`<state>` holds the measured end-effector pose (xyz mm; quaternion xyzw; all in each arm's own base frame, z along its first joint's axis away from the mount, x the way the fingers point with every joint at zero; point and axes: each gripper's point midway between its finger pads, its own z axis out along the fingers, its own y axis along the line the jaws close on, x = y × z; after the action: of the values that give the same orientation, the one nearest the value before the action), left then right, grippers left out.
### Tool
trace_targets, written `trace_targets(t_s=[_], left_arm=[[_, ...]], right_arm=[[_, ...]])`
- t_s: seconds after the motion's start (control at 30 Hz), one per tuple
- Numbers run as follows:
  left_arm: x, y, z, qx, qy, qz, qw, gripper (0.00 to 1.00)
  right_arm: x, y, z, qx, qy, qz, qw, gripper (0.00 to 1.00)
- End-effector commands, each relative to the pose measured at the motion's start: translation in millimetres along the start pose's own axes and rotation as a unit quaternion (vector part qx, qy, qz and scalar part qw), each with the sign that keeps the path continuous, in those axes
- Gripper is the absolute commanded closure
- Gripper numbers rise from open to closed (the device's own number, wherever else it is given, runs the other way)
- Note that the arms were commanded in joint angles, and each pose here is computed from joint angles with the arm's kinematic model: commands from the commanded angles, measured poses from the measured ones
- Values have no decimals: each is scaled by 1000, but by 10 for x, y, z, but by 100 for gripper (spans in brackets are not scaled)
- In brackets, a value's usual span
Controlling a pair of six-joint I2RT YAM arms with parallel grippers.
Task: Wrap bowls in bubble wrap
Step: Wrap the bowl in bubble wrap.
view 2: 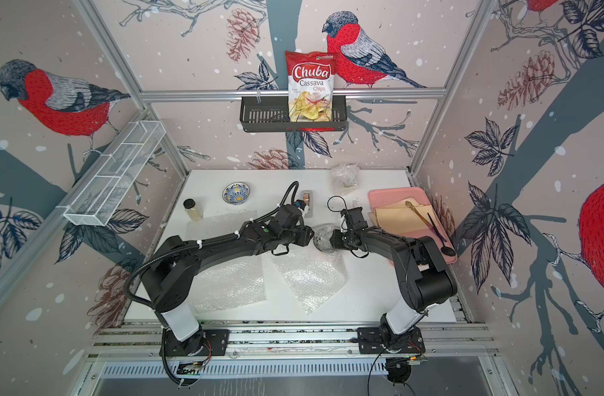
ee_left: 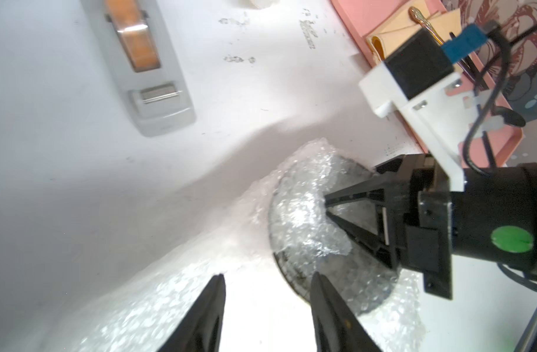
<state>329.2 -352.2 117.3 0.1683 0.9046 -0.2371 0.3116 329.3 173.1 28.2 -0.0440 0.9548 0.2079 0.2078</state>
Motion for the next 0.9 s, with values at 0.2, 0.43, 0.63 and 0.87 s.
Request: trace_targets(t_s=[0.2,0.43,0.63,0.87], left_arm=[[465,1010,-348,-86,37,-95,991,37],[795,1377,-211,-106,98,-133,981,32],[799,1239,34,-59,117,-143,981,38],[748,952,70,-4,117,-133,984,89]], right_arm=[[-15,-108,-18,24,-7,9,1000,65],[-16,-99,-10,21,-6,9,1000,65],[-10,-106,-19,24,-6,8,1000,65],[-14,-48,-20,13,-17,9,1000,70]])
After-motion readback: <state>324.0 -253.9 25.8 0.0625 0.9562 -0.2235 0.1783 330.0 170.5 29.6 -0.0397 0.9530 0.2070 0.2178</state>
